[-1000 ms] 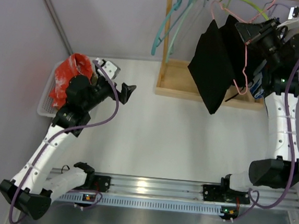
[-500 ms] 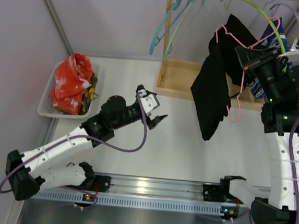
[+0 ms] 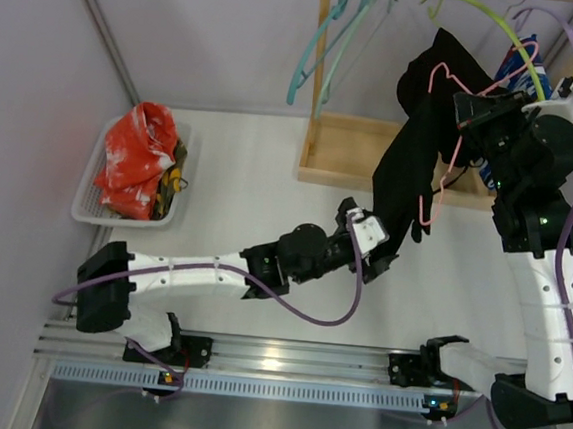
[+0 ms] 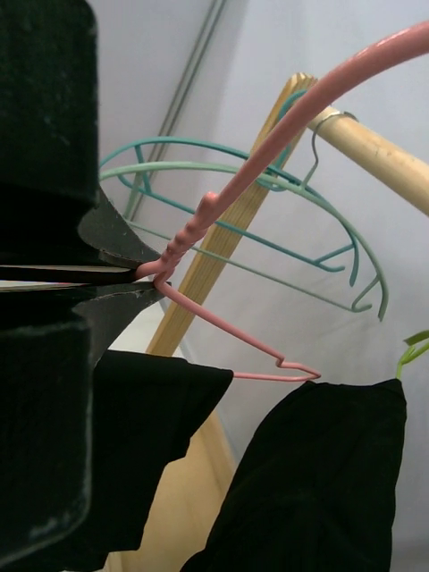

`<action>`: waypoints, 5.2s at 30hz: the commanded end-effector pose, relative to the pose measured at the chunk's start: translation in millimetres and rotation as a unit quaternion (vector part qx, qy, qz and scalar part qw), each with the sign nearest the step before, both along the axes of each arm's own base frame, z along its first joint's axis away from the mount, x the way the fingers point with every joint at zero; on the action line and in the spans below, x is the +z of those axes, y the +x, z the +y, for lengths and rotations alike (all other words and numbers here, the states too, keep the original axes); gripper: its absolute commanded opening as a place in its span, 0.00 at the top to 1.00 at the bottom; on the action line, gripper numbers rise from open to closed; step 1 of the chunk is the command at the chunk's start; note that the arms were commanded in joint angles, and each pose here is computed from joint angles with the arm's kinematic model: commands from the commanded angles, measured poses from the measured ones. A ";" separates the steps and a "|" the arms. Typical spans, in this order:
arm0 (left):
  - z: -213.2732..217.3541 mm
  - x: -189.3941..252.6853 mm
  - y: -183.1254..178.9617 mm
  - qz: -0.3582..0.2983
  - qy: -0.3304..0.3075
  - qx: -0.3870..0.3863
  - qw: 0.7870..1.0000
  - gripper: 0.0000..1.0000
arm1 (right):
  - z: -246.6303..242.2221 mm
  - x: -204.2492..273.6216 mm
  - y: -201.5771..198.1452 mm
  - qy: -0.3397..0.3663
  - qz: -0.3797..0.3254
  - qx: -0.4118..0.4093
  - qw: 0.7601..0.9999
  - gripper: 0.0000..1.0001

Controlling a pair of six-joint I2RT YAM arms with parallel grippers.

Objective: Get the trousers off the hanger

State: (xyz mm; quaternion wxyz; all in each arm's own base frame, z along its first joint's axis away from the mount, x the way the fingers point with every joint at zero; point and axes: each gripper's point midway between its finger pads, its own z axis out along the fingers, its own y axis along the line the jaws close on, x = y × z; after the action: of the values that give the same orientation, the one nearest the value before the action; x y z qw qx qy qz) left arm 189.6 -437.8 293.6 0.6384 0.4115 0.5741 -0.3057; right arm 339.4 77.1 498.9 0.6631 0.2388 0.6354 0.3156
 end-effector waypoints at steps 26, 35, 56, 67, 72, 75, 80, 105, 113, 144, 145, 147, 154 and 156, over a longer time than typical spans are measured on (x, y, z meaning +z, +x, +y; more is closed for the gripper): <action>-5.7 35.8 58.6 -0.051 -0.056 0.146 0.986 0.16 | -3.3 45.9 -10.4 -0.013 -0.069 -0.027 0.997 1.00; 5.0 38.0 78.4 -0.066 -0.047 0.170 0.982 0.16 | 7.0 45.9 -11.1 -0.002 -0.070 0.000 0.998 1.00; 17.7 105.5 90.7 -0.088 -0.113 0.160 0.977 1.00 | 27.4 6.6 -2.7 -0.005 -0.047 0.050 0.998 1.00; 47.5 205.6 82.8 -0.120 -0.199 0.170 0.958 1.00 | 37.2 -59.2 8.3 -0.042 0.005 0.074 0.996 1.00; 56.9 248.5 79.1 -0.133 -0.235 0.169 0.948 1.00 | 41.1 -84.4 10.3 -0.058 0.024 0.086 0.994 1.00; 59.4 268.5 74.7 -0.142 -0.251 0.161 0.944 1.00 | 40.4 -96.2 13.1 -0.064 0.034 0.083 0.994 1.00; 66.4 293.9 71.7 -0.155 -0.271 0.163 0.936 1.00 | 40.6 -109.3 15.5 -0.073 0.044 0.084 0.993 1.00; 162.6 322.7 64.2 -0.154 -0.255 0.251 0.921 1.00 | 36.4 -211.0 26.2 -0.142 0.134 0.085 0.977 1.00; 210.3 317.2 66.7 -0.149 -0.250 0.293 0.911 1.00 | 43.6 -215.4 29.0 -0.154 0.140 0.108 0.972 1.00; 584.5 279.0 65.7 -0.203 -0.196 0.813 0.510 1.00 | 51.7 -210.0 37.5 -0.155 0.156 0.127 0.967 1.00; 593.0 279.1 63.3 -0.210 -0.194 0.821 0.494 1.00 | 53.0 -208.8 36.3 -0.155 0.154 0.131 0.967 1.00; 601.2 272.8 70.8 -0.213 -0.174 0.827 0.490 1.00 | 54.9 -205.5 35.1 -0.158 0.148 0.137 0.967 1.00; 645.1 236.1 117.2 -0.200 -0.107 0.853 0.470 1.00 | 57.0 -191.9 26.4 -0.168 0.126 0.152 0.966 1.00; 651.4 222.4 136.4 -0.191 -0.093 0.850 0.482 1.00 | 56.9 -186.6 22.9 -0.172 0.116 0.154 0.966 1.00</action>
State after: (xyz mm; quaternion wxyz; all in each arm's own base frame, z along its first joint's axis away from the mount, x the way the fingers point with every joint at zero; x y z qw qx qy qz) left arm 315.8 209.8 503.7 0.6853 -0.3022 0.5032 0.4311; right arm 367.9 126.3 262.9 0.5106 0.0886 0.8185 0.2481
